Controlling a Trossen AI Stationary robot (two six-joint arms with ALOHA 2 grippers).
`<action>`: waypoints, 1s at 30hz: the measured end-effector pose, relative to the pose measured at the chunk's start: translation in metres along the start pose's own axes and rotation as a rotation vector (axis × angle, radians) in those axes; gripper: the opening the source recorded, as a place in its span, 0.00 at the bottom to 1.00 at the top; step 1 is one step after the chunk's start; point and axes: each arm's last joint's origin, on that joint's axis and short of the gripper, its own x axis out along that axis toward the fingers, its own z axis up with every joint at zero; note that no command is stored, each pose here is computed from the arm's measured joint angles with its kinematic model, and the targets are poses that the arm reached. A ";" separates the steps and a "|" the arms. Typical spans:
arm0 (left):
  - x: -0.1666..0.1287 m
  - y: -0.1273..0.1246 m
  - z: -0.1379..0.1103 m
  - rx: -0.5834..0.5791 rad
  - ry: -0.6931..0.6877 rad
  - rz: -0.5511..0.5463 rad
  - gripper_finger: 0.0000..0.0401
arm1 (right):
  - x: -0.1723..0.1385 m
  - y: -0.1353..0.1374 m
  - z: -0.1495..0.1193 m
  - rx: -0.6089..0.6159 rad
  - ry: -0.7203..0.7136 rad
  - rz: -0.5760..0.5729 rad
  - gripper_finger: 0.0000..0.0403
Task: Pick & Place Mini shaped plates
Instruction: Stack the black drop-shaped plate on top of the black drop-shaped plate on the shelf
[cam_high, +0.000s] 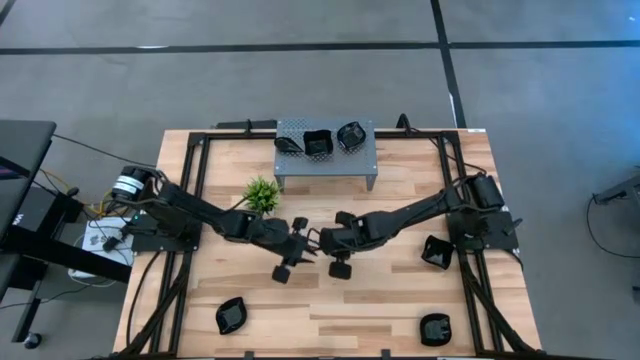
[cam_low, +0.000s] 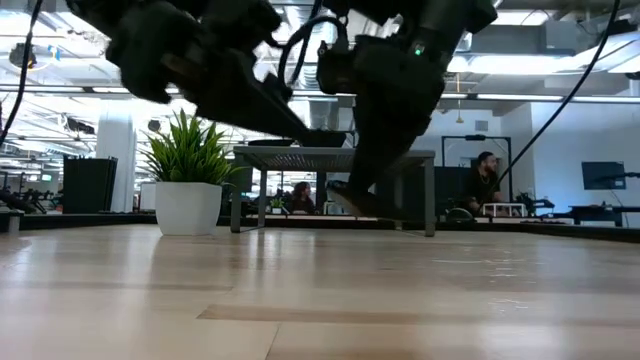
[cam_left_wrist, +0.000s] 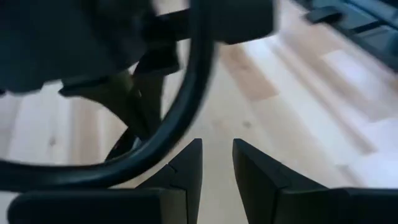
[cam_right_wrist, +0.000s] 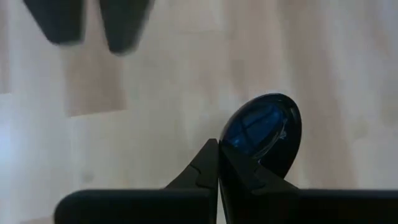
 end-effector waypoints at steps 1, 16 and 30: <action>0.001 0.003 -0.002 -0.006 0.008 0.010 0.23 | 0.000 -0.003 0.001 -0.021 -0.007 -0.019 0.00; 0.001 0.038 -0.016 -0.094 0.061 0.111 0.35 | 0.015 -0.041 -0.012 -0.099 0.051 -0.137 0.01; 0.000 0.043 -0.017 -0.105 0.048 0.076 0.41 | 0.015 -0.042 -0.007 -0.134 0.011 -0.123 0.20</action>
